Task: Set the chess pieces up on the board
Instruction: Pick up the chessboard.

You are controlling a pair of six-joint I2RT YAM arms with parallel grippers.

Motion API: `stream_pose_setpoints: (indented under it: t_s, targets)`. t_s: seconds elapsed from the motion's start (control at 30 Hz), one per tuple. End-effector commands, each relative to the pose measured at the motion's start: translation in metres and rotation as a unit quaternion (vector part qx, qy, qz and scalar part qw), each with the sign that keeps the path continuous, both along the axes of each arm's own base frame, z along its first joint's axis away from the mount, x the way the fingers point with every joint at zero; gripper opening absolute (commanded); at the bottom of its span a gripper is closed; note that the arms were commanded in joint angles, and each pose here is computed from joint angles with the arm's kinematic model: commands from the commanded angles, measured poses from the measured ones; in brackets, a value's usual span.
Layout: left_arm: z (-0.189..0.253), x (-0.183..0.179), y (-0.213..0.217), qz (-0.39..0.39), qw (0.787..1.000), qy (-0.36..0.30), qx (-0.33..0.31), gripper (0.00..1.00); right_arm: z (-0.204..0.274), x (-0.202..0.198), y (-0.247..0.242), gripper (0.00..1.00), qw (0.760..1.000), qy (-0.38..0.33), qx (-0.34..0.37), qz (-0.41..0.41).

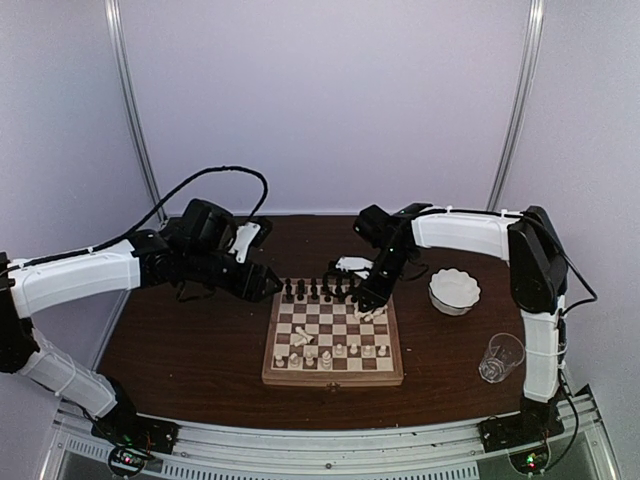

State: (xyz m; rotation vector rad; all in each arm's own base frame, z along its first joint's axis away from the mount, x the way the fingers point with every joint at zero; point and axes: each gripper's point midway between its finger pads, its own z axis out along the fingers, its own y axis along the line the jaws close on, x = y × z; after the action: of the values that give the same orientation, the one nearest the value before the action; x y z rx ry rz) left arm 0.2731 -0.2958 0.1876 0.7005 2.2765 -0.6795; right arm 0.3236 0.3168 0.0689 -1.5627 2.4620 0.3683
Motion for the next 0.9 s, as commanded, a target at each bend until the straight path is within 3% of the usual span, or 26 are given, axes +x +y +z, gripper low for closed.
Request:
stream_pose_setpoints:
  t_s: [0.0, 0.47, 0.87]
  targets:
    - [0.012, -0.002, -0.003, -0.001, 1.000, -0.016, -0.025, 0.64, -0.012, -0.008, -0.002, 0.26, 1.000, 0.012, -0.019, 0.000]
    - [0.007, -0.005, 0.000, 0.000, 1.000, -0.014, -0.026, 0.63, -0.015, -0.016, -0.001, 0.17, 1.000, 0.017, -0.024, 0.009]
    - [-0.001, -0.007, -0.017, -0.022, 0.998, 0.003, -0.060, 0.63, 0.037, -0.036, 0.016, 0.09, 0.999, -0.010, 0.030, 0.041]
